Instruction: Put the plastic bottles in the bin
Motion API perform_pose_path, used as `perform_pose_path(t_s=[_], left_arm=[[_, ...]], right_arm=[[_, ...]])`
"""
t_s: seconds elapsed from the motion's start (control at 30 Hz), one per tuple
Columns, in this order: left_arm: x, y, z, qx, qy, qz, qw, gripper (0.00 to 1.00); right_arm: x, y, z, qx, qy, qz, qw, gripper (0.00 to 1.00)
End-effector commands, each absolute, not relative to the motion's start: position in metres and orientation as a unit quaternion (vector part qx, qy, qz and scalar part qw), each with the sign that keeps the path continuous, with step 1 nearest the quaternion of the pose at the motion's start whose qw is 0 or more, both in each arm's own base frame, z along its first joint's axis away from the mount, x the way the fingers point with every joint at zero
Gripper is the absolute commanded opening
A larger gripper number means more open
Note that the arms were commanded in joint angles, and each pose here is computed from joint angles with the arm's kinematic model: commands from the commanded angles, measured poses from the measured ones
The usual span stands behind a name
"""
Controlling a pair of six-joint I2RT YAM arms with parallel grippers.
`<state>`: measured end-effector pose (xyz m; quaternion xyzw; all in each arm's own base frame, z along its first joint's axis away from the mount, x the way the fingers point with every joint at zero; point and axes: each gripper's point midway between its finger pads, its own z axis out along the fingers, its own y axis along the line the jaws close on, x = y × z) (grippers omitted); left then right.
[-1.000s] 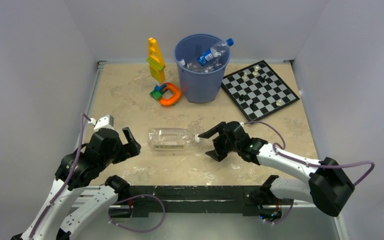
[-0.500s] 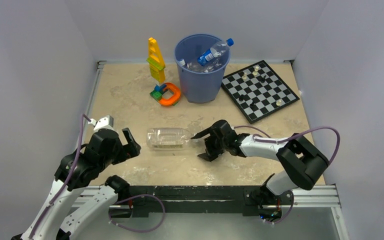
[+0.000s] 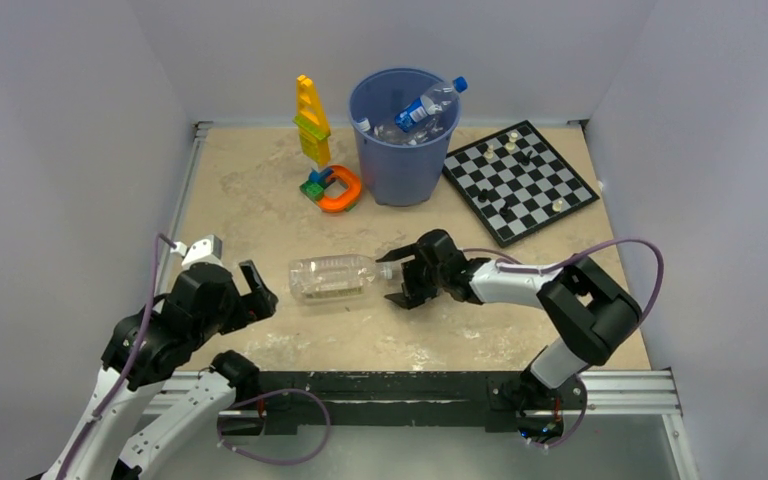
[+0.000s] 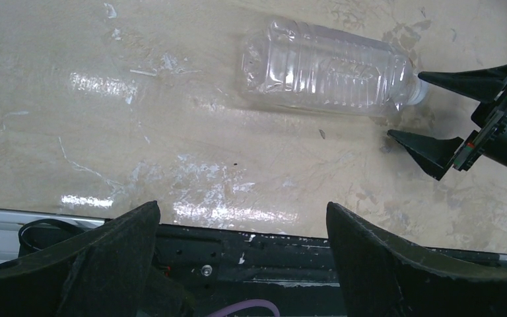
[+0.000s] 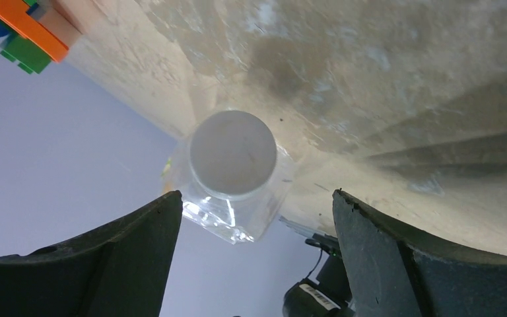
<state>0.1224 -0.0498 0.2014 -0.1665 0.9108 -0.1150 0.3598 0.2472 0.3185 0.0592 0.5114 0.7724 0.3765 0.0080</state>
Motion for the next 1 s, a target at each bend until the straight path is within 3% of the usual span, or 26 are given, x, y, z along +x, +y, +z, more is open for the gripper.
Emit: perform_pose_path(t_s=[0.0, 0.27, 0.37, 0.47, 0.57, 0.63, 0.83, 0.97], left_arm=[[0.122, -0.051, 0.213, -0.163, 0.904, -0.132, 0.373, 0.99], [0.120, -0.050, 0.215, -0.164, 0.904, -0.131, 0.374, 0.99], [0.119, -0.048, 0.214, -0.165, 0.904, -0.127, 0.373, 0.99], [0.120, -0.048, 0.214, -0.165, 0.904, -0.126, 0.374, 0.99], [0.122, -0.049, 0.215, -0.165, 0.904, -0.128, 0.374, 1.00], [0.123, -0.051, 0.217, -0.165, 0.901, -0.134, 0.377, 1.00], [0.128, -0.052, 0.220, -0.159, 0.901, -0.130, 0.383, 1.00], [0.130, -0.053, 0.217, -0.156, 0.903, -0.124, 0.380, 1.00]], right_arm=[[0.276, 0.327, 0.073, 0.529, 0.751, 0.395, 0.024, 0.87], [0.293, 0.333, 0.060, 0.532, 0.761, 0.370, 0.035, 0.85], [0.296, 0.329, 0.058, 0.534, 0.768, 0.351, 0.050, 0.80], [0.299, 0.326, 0.059, 0.533, 0.768, 0.349, 0.064, 0.64], [0.306, 0.315, 0.066, 0.523, 0.778, 0.332, 0.104, 0.36], [0.308, 0.312, 0.078, 0.512, 0.782, 0.334, 0.124, 0.25], [0.316, 0.286, 0.127, 0.490, 0.772, 0.345, 0.212, 0.12], [0.323, 0.270, 0.164, 0.448, 0.775, 0.340, 0.288, 0.11]])
